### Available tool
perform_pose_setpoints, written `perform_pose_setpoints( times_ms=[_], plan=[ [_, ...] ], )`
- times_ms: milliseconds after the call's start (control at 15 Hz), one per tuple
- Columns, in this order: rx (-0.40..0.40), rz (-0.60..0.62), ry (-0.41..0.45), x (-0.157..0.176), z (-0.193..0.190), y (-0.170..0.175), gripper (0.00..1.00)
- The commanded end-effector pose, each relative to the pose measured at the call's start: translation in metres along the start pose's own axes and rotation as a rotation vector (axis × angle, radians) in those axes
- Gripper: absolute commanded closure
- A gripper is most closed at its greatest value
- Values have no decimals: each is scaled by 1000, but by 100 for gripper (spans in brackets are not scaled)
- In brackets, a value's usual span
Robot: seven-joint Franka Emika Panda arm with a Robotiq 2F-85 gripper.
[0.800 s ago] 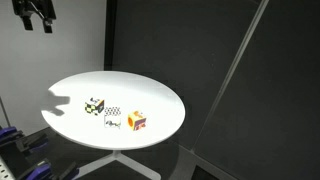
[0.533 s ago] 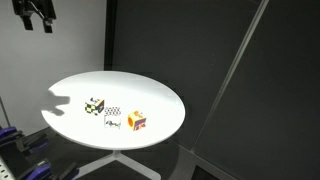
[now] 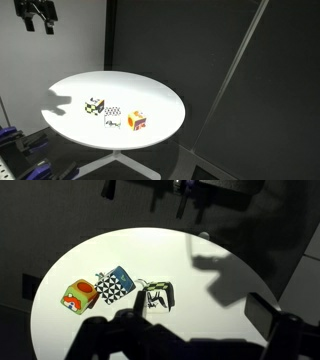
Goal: Move the middle toy foam to the left
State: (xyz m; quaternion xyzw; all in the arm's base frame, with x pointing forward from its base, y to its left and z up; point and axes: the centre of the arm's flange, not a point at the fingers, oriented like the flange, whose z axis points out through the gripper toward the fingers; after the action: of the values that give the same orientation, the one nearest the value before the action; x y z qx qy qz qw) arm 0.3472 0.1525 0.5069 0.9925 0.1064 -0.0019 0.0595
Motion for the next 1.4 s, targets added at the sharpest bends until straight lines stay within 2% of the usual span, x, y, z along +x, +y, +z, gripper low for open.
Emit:
perform_pose_setpoints(
  times_ms=[0,467,667,933,1333],
  plan=[
    [50,-13,14,16,-4,4,0],
    [128,-66,56,58,13,6,0],
    [137,-74,62,81,29,8,0],
    [148,-73,59,114,59,11,0],
    [161,-31,143,161,108,15,0]
  ],
)
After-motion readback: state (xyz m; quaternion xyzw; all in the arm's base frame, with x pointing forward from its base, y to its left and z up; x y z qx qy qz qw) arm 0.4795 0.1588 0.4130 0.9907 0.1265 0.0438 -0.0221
